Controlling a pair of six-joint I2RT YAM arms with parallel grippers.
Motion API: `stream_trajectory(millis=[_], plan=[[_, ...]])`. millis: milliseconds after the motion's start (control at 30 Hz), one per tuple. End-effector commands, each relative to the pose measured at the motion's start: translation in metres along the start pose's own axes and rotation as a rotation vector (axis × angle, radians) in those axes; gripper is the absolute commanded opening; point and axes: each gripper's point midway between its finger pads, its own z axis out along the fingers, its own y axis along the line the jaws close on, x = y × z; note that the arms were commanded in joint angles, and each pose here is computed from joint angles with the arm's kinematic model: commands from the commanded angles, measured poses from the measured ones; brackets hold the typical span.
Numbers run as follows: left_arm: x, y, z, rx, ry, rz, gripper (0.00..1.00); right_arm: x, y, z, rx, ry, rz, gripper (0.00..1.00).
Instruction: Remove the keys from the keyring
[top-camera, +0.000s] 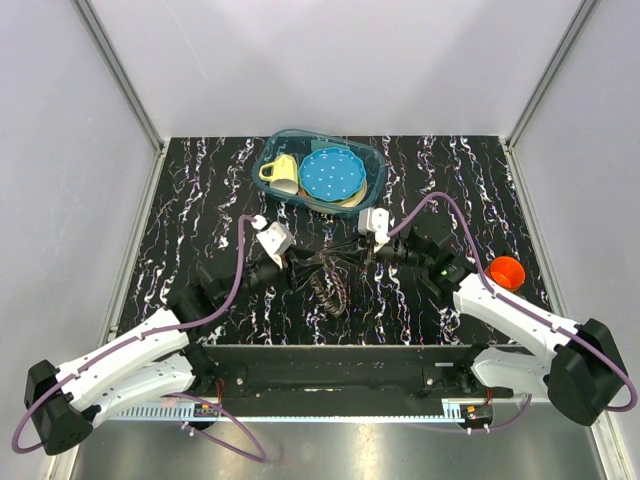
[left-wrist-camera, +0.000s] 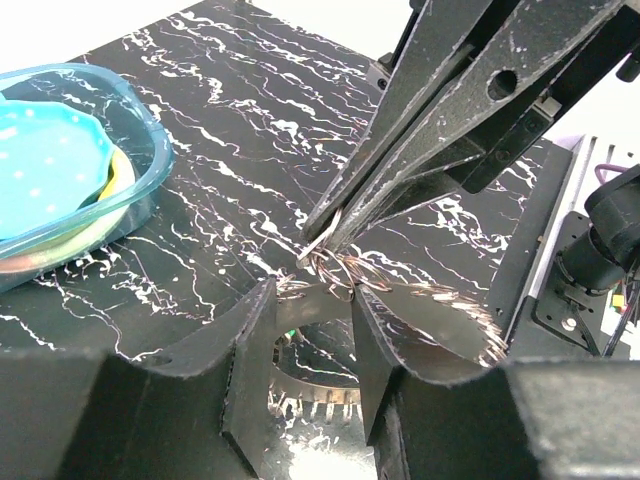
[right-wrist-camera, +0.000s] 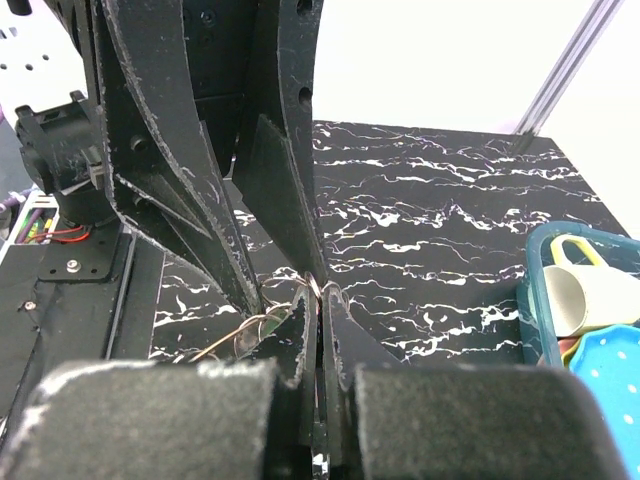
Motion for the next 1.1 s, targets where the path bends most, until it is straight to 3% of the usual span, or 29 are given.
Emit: stream_trajectory(millis=[0,333,633,667,733,800,900,1067], plan=[[-0.034,0.012,0.001,-0.073,-0.094,0.033,0.38,-0.021,0.002,0.001,-0.018,-0.065,-0.1,0.0],[-0.03,0.017,0.003,-0.104,-0.077,0.023,0.37,-0.017,0.015,0.0,-0.073,-0.083,-0.184,0.0],[-0.022,0.009,0.007,-0.049,-0.049,0.029,0.27,-0.016,0.022,0.0,-0.1,-0.091,-0.213,0.0],[-0.02,0.008,0.009,-0.044,-0.04,0.029,0.22,-0.016,0.022,0.0,-0.103,-0.091,-0.214,0.0],[-0.02,0.008,0.01,-0.039,-0.038,0.026,0.0,-0.016,0.022,0.001,-0.101,-0.091,-0.208,0.0],[-0.014,0.012,0.01,-0.063,-0.037,0.013,0.0,-0.02,0.017,0.003,-0.076,-0.09,-0.176,0.0],[-0.019,0.024,0.001,-0.139,-0.13,-0.003,0.0,-0.02,0.001,0.006,0.011,-0.027,0.011,0.0],[-0.027,0.039,-0.022,-0.23,-0.249,0.02,0.0,-0.02,-0.003,0.007,0.051,-0.007,0.155,0.0]])
